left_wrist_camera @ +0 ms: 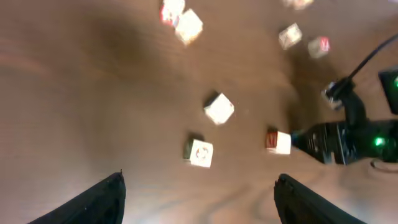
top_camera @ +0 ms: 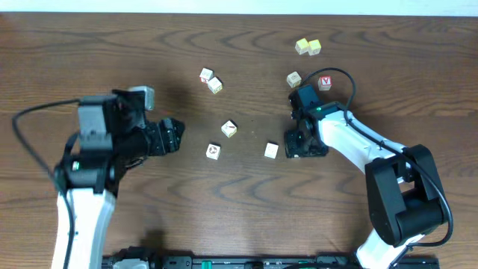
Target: Lift 4 blocks
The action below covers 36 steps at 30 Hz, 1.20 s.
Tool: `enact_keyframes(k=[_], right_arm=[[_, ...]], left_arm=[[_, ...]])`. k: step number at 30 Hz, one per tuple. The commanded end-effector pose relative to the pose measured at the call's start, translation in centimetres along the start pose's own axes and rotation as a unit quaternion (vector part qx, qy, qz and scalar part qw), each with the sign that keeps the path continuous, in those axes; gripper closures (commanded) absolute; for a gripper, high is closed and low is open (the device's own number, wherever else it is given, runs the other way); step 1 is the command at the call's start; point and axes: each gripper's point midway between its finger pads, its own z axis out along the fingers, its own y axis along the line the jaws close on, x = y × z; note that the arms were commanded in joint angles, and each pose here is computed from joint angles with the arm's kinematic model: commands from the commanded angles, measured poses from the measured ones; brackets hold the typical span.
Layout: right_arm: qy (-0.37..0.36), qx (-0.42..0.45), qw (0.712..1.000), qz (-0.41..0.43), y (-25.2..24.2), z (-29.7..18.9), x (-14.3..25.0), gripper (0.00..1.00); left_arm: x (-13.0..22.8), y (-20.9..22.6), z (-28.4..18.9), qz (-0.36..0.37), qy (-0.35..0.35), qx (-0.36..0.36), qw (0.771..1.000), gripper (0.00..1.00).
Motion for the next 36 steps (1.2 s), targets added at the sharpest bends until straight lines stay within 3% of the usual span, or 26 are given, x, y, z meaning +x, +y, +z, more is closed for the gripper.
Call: enact_keyframes(k=[1, 4, 6, 8, 10, 14, 16, 19, 23, 24, 30, 32, 36], right_arm=[[-0.014, 0.001, 1.0, -0.004, 0.1, -2.2, -2.3, 0.39], [-0.015, 0.002, 1.0, 0.001, -0.5, -4.2, -3.4, 0.33], [-0.014, -0.015, 1.0, 0.014, -0.9, -5.4, -4.1, 0.31], [-0.015, -0.079, 0.997, 0.01, -0.4, -6.2, -4.9, 0.07], [-0.017, -0.141, 0.99, 0.014, -0.7, -6.8, -5.5, 0.01], [0.001, -0.157, 0.985, 0.066, -3.6, -7.1, -5.1, 0.01], [0.013, -0.141, 0.986, 0.092, -5.6, -7.1, -4.6, 0.01], [0.012, -0.139, 0.983, 0.123, -7.8, -7.2, -4.6, 0.01], [0.011, -0.139, 0.982, 0.127, -8.1, -7.2, -4.6, 0.01], [0.013, -0.139, 0.982, 0.127, -8.1, -7.2, -4.5, 0.01], [0.016, -0.137, 0.985, 0.104, -8.1, -7.2, -4.2, 0.01], [0.011, -0.133, 0.986, 0.103, -8.3, -7.1, -4.4, 0.01], [0.007, -0.133, 0.986, 0.102, -8.3, -7.1, -4.6, 0.01]], left_arm=[[0.9, 0.1, 0.8, -0.025, 0.061, -0.033, 0.997, 0.23], [2.0, 0.6, 1.1, -0.044, 0.091, -0.081, 0.992, 0.23], [3.3, -1.0, 2.0, -0.03, 0.119, -0.072, 0.99, 0.23], [3.9, -3.2, 2.9, 0.004, 0.129, -0.049, 0.99, 0.23], [4.8, -4.9, 3.5, 0.026, 0.143, -0.032, 0.989, 0.23], [5.6, -7.1, 4.8, 0.043, 0.148, -0.018, 0.988, 0.23], [6.1, -7.0, 5.3, 0.011, 0.157, -0.049, 0.986, 0.23], [6.4, -6.8, 6.3, 0.048, 0.216, -0.131, 0.966, 0.23], [6.7, -8.3, 9.3, 0.074, 0.232, -0.145, 0.959, 0.22], [7.0, -8.7, 10.3, 0.068, 0.231, -0.144, 0.96, 0.03], [8.5, -11.1, 13.9, 0.05, 0.242, -0.109, 0.963, 0.06], [8.7, -12.3, 14.8, 0.101, 0.239, -0.08, 0.962, 0.18], [10.1, -13.7, 16.5, 0.139, 0.241, -0.062, 0.959, 0.18]])
